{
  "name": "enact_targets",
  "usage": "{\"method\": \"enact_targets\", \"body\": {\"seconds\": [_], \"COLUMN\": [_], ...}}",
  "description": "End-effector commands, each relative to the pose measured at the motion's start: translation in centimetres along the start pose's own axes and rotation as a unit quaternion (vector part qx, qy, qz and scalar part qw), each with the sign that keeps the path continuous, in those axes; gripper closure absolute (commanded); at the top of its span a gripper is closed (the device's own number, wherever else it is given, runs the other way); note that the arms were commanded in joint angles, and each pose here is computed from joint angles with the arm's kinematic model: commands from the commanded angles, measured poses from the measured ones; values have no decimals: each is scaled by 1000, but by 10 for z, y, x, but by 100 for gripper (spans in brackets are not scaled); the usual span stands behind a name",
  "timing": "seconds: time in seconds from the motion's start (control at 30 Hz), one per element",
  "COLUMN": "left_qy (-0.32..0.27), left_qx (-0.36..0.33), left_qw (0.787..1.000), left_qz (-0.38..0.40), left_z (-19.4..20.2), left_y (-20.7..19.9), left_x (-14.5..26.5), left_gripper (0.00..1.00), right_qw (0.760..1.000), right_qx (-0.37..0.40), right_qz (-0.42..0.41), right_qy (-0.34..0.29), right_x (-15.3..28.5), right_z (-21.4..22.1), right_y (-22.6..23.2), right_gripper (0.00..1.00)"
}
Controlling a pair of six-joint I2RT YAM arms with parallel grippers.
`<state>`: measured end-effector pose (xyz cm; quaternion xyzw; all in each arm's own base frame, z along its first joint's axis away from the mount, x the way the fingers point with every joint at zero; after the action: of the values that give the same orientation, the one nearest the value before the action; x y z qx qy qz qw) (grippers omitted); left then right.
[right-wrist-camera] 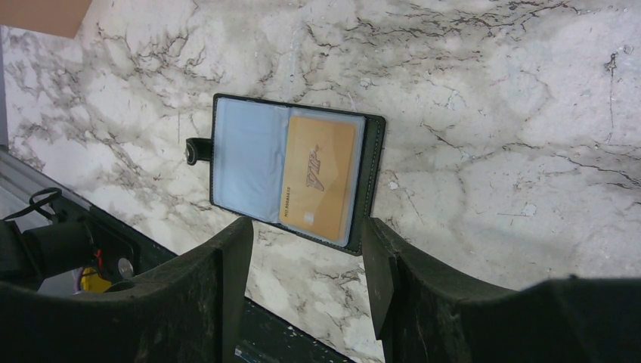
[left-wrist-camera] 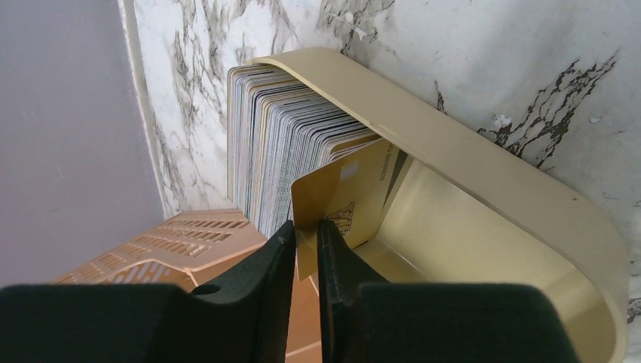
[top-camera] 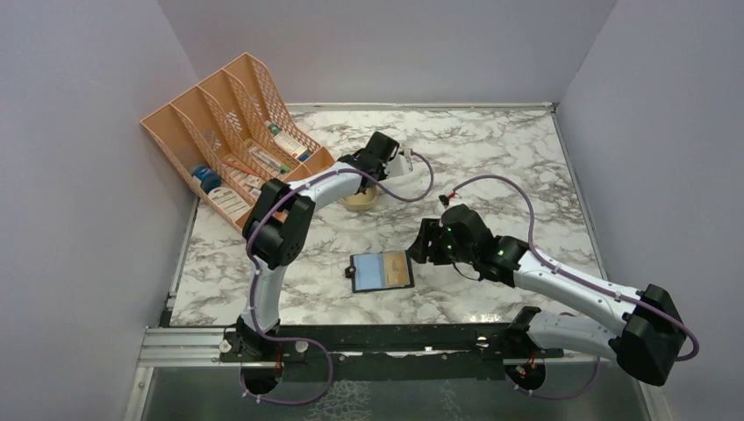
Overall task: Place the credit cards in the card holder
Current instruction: Pick up the credit card from the storage box.
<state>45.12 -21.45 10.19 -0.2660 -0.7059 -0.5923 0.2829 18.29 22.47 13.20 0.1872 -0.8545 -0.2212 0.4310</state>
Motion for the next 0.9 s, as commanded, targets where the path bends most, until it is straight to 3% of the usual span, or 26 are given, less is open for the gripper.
{"method": "enact_targets", "body": {"seconds": [0.0,0.17,0.63,0.73,0.87], "left_qy": [-2,-13,-88,-137,-228], "left_qx": [4,15,119,181,286], "left_qw": [1000,1000,988,972,921], "left_qz": [-27,-12,33,56,132], "left_z": [-7,-12,-23,-31,-44], "left_y": [19,16,17,17,12], "left_x": [16,26,87,110,142], "left_gripper": [85,100,100,100,100], "right_qw": [1000,1000,999,997,991], "right_qx": [-5,-6,-10,-14,-20], "right_qz": [-8,-13,-46,-72,-124], "right_qy": [-13,-11,-3,-14,-46], "right_x": [2,2,5,7,15], "right_z": [-6,-6,-4,-7,-14], "right_y": [7,8,19,26,37], "right_gripper": [45,45,45,46,48]}}
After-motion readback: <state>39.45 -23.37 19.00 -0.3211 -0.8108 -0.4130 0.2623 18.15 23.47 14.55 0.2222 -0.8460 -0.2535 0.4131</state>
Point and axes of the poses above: each gripper's point midway between its finger pads, its own x axis back along the fingers, its own y axis along the line the jaws close on, z = x × y, the point moved 3 cm from there along x, back along the fingers, and after that the axes turned 7 degrees about -x, right-handed, at the moved point
